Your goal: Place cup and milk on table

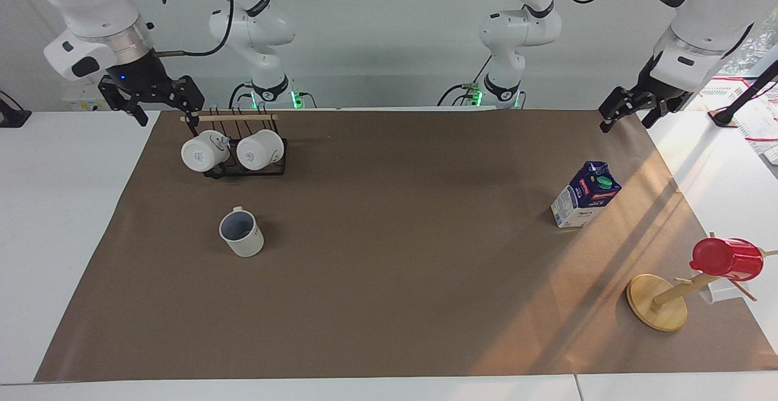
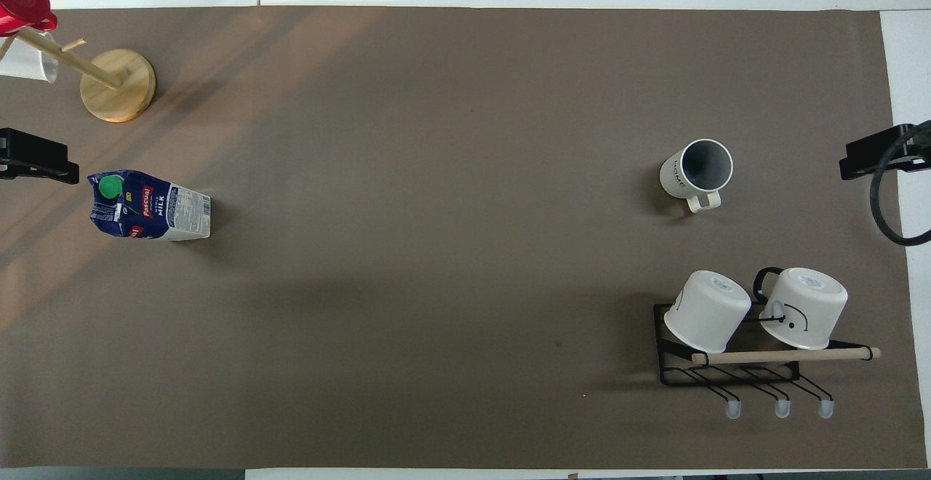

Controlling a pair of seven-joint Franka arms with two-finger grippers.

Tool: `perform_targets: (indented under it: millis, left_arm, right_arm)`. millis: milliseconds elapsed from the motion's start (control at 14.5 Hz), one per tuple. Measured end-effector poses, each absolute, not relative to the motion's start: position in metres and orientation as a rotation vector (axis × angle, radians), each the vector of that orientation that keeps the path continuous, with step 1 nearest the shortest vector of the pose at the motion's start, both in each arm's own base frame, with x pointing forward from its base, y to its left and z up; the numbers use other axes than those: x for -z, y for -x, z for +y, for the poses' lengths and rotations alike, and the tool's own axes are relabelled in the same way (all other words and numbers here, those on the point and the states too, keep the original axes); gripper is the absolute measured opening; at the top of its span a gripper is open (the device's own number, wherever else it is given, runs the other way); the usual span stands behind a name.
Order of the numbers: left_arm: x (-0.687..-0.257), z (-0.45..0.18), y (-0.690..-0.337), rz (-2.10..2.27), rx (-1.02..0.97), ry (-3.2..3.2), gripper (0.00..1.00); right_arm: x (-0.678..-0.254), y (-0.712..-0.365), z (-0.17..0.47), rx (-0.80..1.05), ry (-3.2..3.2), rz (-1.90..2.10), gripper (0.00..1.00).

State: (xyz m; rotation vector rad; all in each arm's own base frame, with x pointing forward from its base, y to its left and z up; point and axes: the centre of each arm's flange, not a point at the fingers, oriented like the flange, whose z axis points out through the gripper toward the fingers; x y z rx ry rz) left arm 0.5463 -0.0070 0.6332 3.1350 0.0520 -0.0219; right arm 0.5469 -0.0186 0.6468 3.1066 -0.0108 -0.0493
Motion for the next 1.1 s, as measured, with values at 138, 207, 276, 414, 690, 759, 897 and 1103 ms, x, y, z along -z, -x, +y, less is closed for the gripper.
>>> perform_targets:
  millis: [138, 207, 276, 414, 690, 759, 897, 1103]
  left_arm:
    - [-0.6332, -0.0070, -0.5463, 0.052, 0.022, -3.135, 1.00]
    - [-0.6332, -0.0070, -0.5463, 0.052, 0.022, -3.135, 1.00]
    - [-0.6332, -0.0070, -0.5463, 0.052, 0.022, -3.135, 1.00]
    - [-0.6332, -0.0070, -0.5463, 0.052, 0.022, -3.135, 1.00]
    - [-0.6331, -0.0070, -0.5463, 0.052, 0.022, -3.135, 1.00]
    - [-0.6331, -0.0070, -0.5463, 0.052, 0.022, -3.135, 1.00]
    - [-0.6331, -0.0070, -0.5463, 0.052, 0.022, -3.135, 1.00]
    - [-0.6331, -0.0070, -0.5463, 0.052, 0.022, -3.135, 1.00]
  right_arm:
    - [-0.6468, -0.5469, -0.0186, 0.049, -3.107, -0.011, 1.00]
    - [-0.6468, -0.5469, -0.0186, 0.049, -3.107, -0.011, 1.00]
    - [-0.6468, -0.5469, -0.0186, 0.049, -3.107, -0.011, 1.00]
    - [-0.6468, -0.5469, -0.0186, 0.049, -3.107, -0.011, 1.00]
    - [-0.6468, -0.5469, -0.0186, 0.049, -3.107, -0.011, 1.00]
    - [-0.6467, -0.5469, -0.0186, 0.049, -3.107, -0.011, 1.00]
    - [-0.6455, -0.5469, -0.0186, 0.053, -3.107, -0.011, 1.00]
    - [-0.6388, -0.5491, -0.0186, 0.046, -3.107, -0.010, 1.00]
